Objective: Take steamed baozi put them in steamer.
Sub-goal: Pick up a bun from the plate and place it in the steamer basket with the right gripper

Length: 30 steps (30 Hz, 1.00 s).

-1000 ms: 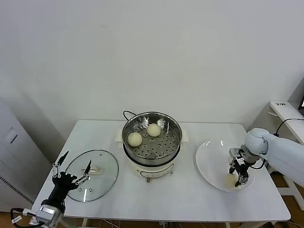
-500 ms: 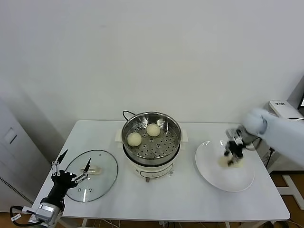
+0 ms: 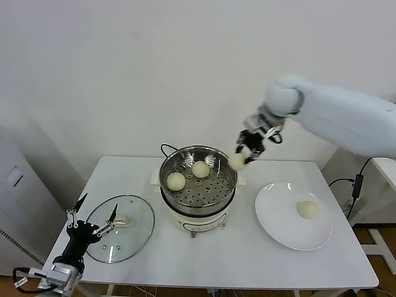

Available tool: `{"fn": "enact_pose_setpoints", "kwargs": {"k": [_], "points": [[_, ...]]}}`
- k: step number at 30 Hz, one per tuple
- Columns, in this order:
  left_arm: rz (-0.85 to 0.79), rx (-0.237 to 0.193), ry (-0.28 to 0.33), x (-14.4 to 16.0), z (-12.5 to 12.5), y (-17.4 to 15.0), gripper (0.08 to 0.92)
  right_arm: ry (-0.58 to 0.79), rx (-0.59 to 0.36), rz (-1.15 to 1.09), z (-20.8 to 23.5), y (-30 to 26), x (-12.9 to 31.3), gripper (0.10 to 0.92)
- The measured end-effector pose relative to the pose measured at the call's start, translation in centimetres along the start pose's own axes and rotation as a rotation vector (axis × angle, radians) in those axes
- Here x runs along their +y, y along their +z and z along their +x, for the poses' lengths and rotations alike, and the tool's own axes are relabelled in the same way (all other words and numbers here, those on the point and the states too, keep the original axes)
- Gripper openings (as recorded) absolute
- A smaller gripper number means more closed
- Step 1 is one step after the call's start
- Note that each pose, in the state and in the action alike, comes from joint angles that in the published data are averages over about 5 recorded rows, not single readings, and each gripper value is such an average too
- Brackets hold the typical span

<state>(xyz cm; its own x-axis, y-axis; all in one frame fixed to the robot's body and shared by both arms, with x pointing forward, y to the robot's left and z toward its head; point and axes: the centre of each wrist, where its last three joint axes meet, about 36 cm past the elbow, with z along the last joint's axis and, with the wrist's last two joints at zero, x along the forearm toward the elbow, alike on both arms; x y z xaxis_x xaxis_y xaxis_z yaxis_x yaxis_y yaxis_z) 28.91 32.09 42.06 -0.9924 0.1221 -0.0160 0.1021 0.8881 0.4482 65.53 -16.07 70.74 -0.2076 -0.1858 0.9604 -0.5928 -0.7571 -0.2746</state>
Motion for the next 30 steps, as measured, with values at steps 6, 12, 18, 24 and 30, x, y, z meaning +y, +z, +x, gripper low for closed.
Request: {"fn": "enact_pose_setpoints", "kwargs": {"k": [6,12,18,24,30], "points": [[0.001,0.003,-0.006,0.2,0.2,0.0,0.823,-0.014,-0.002,0.298,-5.2,-5.0,-2.0,0.399],[0.005,0.002,-0.008,0.1,-0.1,0.1,0.823,-0.017,-0.04,0.509,-8.3,-9.1,-3.1,0.399],[0.007,0.0,-0.011,0.0,-0.2,0.0,0.823,-0.034,-0.06,0.625,-9.9,-10.9,-3.2,0.42],[0.007,-0.001,-0.013,0.0,-0.3,0.0,0.823,-0.049,-0.065,0.678,-10.8,-11.6,-3.0,0.549],[0.008,0.001,-0.011,-0.1,-0.3,0.1,0.823,-0.037,-0.063,0.696,-10.7,-11.6,-3.1,0.718]]}}
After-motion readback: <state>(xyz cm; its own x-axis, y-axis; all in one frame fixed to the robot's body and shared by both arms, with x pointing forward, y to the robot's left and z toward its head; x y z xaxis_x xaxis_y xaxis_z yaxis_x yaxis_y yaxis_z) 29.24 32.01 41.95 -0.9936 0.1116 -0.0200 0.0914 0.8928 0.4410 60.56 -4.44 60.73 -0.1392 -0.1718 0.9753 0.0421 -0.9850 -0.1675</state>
